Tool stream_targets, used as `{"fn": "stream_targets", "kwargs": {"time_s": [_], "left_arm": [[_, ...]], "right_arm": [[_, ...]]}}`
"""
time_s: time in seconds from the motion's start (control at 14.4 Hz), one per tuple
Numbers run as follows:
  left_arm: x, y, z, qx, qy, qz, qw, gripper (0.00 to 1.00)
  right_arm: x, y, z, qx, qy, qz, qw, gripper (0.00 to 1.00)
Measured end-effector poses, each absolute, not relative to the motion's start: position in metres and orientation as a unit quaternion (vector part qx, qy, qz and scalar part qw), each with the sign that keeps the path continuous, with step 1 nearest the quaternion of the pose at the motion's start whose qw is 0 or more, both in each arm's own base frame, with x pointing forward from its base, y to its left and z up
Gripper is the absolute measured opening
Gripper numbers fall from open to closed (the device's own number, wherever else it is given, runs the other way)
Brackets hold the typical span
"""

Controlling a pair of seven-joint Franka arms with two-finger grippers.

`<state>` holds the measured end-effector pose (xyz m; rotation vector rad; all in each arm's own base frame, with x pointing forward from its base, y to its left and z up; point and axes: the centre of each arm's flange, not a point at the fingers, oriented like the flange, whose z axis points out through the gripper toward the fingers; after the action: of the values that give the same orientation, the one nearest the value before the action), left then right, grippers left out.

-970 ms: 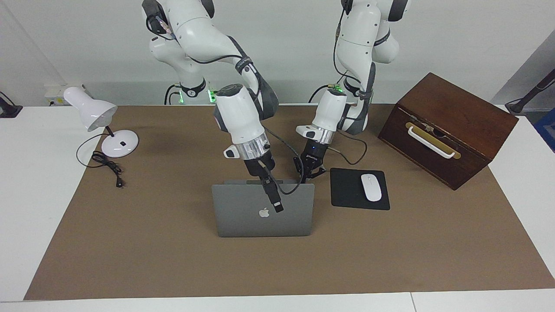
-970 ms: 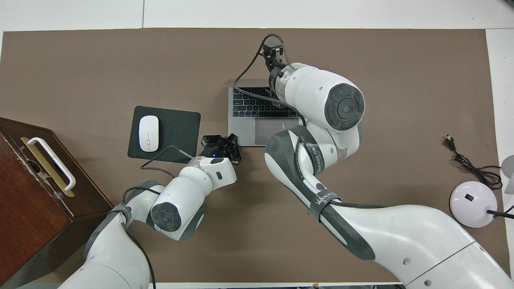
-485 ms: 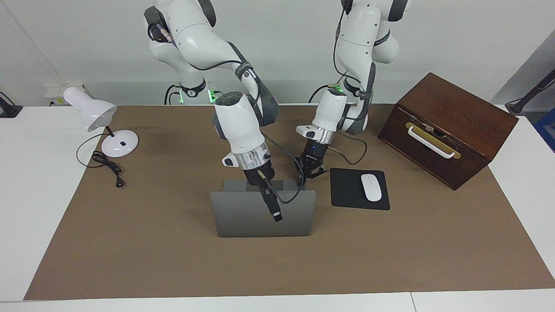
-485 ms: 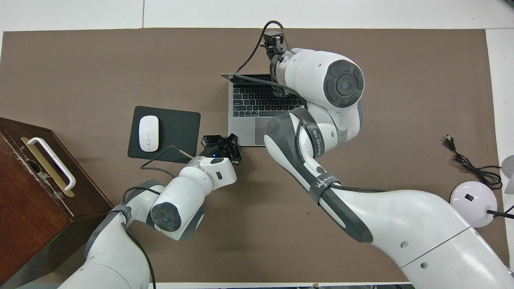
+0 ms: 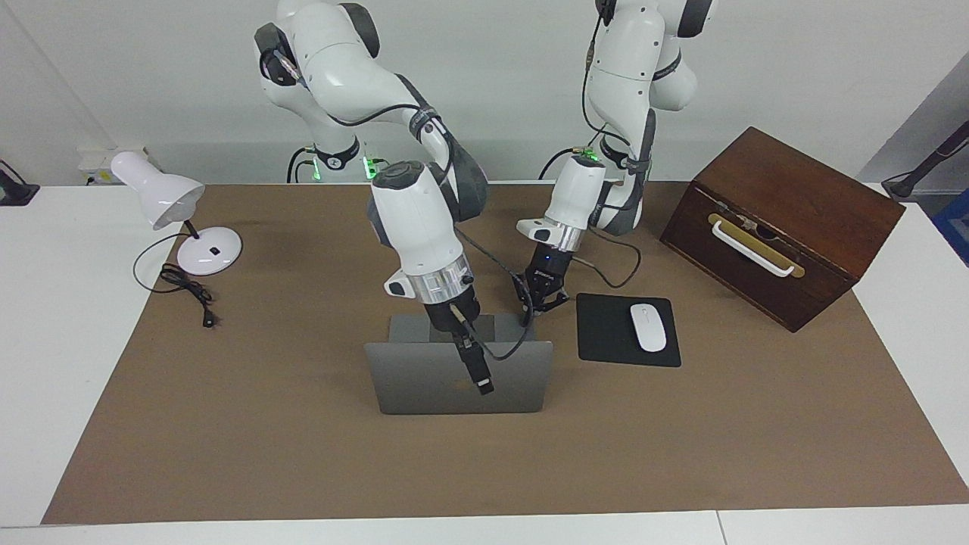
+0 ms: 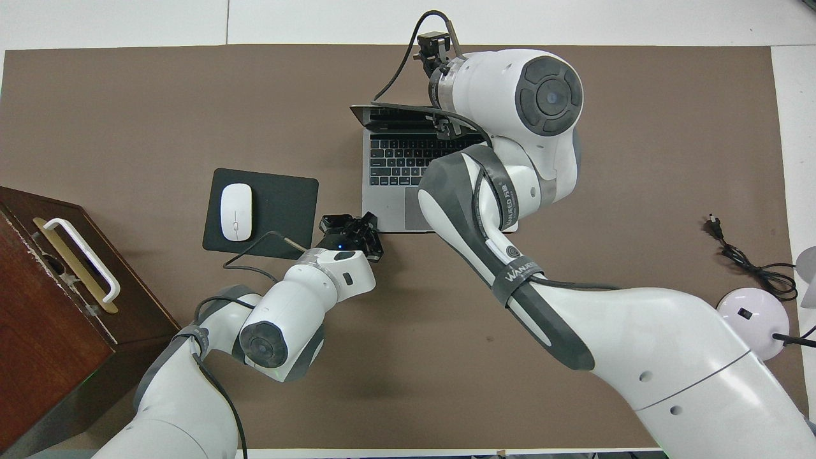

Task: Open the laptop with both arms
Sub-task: 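Push the lid farther open with the right gripper, away from the robot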

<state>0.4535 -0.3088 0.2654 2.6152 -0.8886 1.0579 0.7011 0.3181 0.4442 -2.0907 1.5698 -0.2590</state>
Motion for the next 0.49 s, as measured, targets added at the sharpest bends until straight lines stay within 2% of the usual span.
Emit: {"fn": "stream_targets", "kwargs": {"time_s": [0.35, 0.49], "left_arm": [[0.454, -0.309, 0.265, 0.88, -0.299, 0.356, 0.092, 0.01], [0.454, -0.309, 0.265, 0.88, -0.299, 0.356, 0.092, 0.01]], "right_arm": [[0.714, 0.294, 0.468, -0.786, 0.568, -0.089, 0.225, 0.98], [0.718, 0.283, 0.478, -0.789, 0.567, -0.087, 0.218, 1.0]]}}
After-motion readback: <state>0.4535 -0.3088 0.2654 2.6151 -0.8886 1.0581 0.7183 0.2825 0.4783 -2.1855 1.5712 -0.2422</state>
